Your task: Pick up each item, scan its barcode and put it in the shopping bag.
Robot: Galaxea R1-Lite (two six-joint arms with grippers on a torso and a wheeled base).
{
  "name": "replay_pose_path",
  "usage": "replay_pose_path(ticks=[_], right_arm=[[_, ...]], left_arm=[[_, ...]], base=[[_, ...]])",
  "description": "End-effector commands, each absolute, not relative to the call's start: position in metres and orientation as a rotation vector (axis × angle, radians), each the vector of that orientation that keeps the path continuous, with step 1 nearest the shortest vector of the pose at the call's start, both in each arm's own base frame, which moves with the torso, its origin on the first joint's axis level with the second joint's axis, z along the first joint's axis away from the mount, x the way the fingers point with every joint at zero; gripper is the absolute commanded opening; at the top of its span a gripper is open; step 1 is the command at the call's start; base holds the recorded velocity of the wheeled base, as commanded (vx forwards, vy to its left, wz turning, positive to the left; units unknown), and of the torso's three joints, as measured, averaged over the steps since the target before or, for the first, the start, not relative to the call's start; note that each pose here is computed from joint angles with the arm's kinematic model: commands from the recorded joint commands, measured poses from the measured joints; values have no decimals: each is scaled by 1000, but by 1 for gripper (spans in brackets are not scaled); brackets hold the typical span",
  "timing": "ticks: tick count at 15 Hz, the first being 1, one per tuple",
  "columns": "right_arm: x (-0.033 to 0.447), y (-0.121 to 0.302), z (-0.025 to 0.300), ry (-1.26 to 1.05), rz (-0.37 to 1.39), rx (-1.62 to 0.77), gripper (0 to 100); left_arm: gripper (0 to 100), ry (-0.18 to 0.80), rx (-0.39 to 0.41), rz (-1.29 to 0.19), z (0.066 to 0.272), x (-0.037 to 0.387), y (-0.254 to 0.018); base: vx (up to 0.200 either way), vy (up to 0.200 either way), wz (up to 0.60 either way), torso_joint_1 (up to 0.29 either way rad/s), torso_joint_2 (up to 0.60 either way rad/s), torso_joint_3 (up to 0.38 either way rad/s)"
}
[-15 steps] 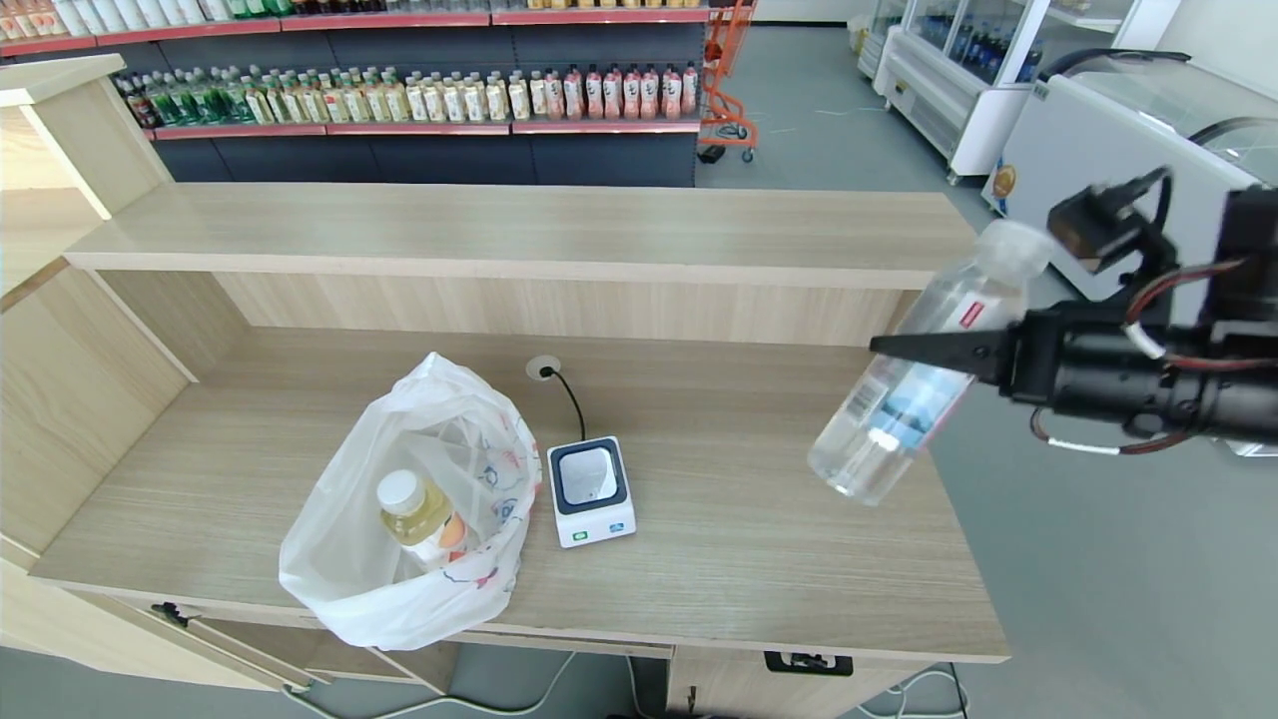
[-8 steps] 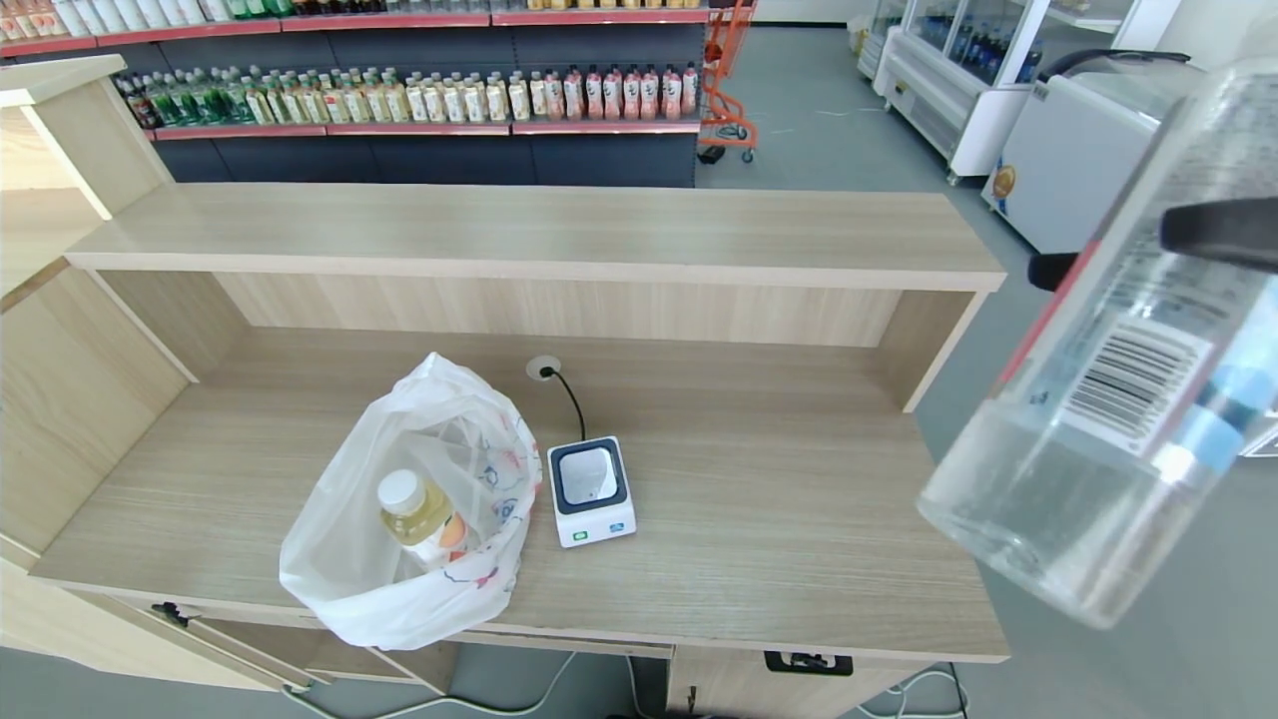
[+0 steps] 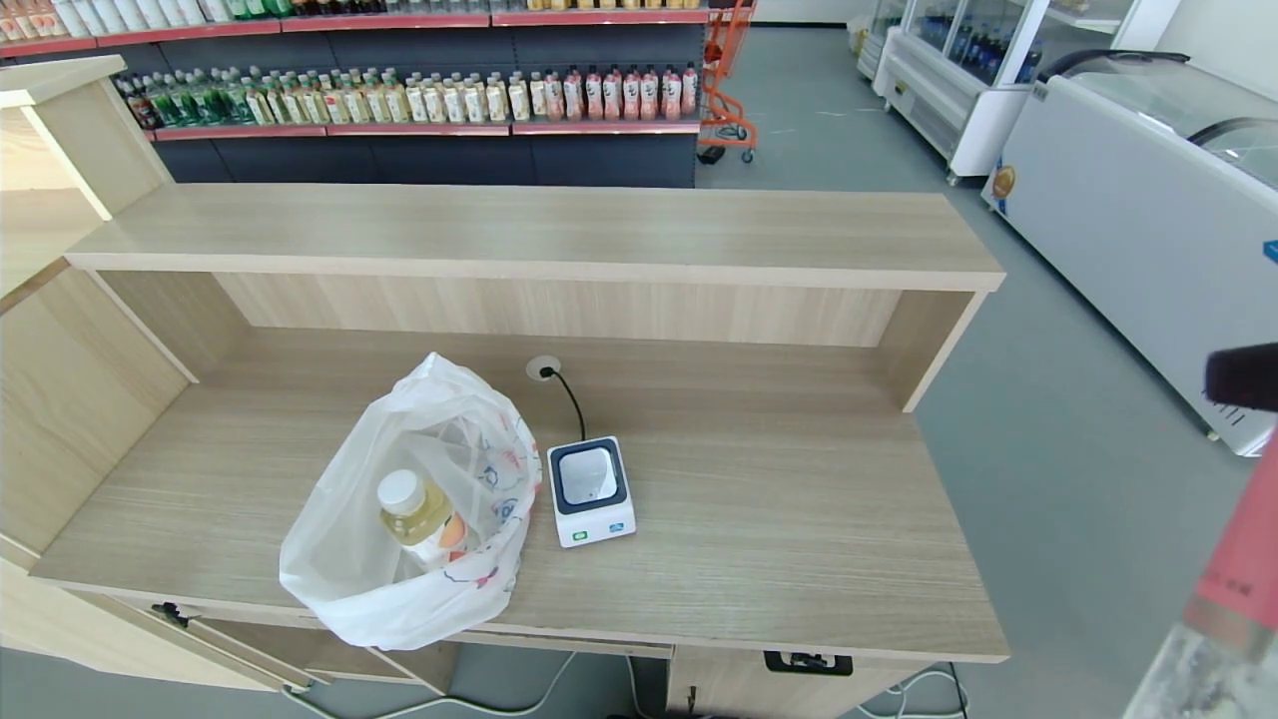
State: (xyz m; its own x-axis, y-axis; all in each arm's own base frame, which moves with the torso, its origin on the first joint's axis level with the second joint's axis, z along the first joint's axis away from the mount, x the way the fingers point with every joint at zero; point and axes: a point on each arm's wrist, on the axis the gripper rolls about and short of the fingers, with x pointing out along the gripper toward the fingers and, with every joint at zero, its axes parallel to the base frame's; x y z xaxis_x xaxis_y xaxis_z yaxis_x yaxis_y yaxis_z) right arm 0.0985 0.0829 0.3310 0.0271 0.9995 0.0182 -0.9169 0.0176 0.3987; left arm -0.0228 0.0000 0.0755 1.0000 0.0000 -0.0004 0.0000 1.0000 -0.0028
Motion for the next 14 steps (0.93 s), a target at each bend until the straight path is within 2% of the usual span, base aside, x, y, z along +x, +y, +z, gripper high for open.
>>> replay_pose_path(ticks=[1, 14], right_arm=[[90, 84, 335, 295, 1570, 338, 0], [68, 66, 324, 268, 1544, 339, 0]], left_arm=[[100, 0, -3, 0, 75, -23, 0], [100, 0, -3, 0, 75, -23, 0]], base=[[0, 0, 0, 0, 0, 0], [0, 0, 0, 0, 0, 0]])
